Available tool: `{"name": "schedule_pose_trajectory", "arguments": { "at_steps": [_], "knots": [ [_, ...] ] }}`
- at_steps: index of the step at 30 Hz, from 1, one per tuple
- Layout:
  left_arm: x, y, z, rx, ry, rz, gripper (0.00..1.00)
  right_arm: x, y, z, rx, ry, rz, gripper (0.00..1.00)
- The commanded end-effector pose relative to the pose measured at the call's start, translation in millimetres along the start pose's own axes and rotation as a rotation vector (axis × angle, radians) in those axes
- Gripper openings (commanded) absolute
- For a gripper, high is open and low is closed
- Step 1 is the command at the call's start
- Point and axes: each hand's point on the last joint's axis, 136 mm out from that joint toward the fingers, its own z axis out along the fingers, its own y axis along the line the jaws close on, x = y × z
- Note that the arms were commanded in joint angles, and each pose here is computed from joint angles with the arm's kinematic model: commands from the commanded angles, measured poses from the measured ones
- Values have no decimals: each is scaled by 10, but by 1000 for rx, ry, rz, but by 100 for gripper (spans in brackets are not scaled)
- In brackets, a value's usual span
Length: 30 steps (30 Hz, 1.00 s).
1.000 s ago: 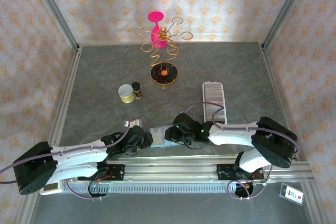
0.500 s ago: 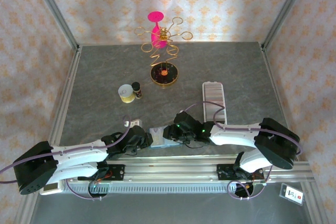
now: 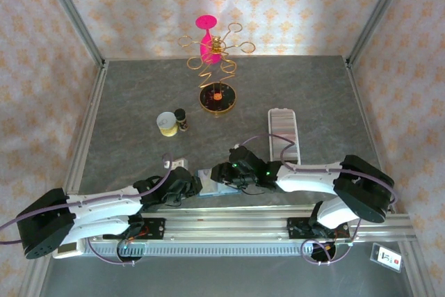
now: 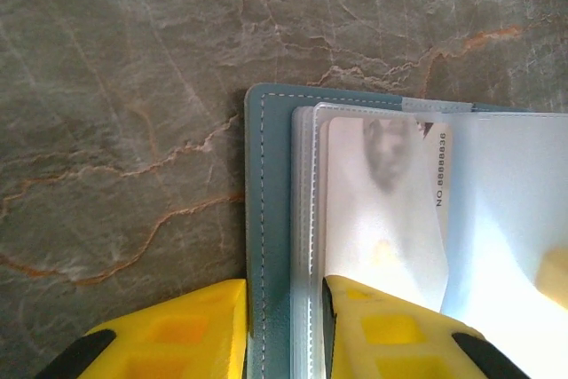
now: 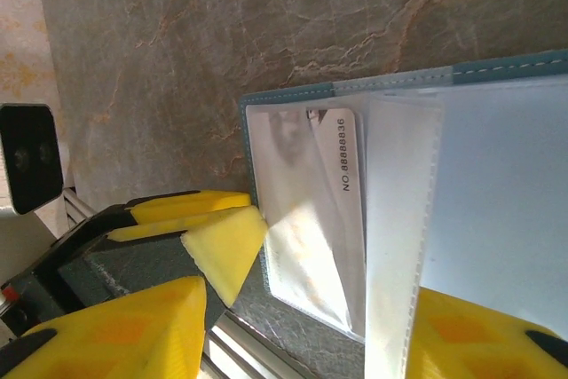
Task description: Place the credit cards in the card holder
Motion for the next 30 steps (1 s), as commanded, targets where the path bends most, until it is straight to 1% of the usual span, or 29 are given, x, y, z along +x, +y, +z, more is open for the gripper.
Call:
{"name": "schedule_pose_trajectory", "arguments": {
  "at_steps": [1,12,22,26,28,30],
  "knots": [
    [57,114,4,-26,10,-3,28,-41,248,9,-66,-5,-10,51],
    [33,152,-25,-26,-10,-24,28,-59,389,68,-110,6,-14,49],
    [-67,213,-124,-44,-68,-37,28,-7,355,245,-86,51,-30,49],
    [-100,200,-171,-35,-84,-39,28,-114,461,155,-73,4,-120,49],
    [-124,149,-190,-25,-88,-32,28,-236,515,21,-39,-41,-229,50],
    [-153,79,-209,-16,-90,-19,29,-462,493,-198,38,-115,-346,50]
  ]
}}
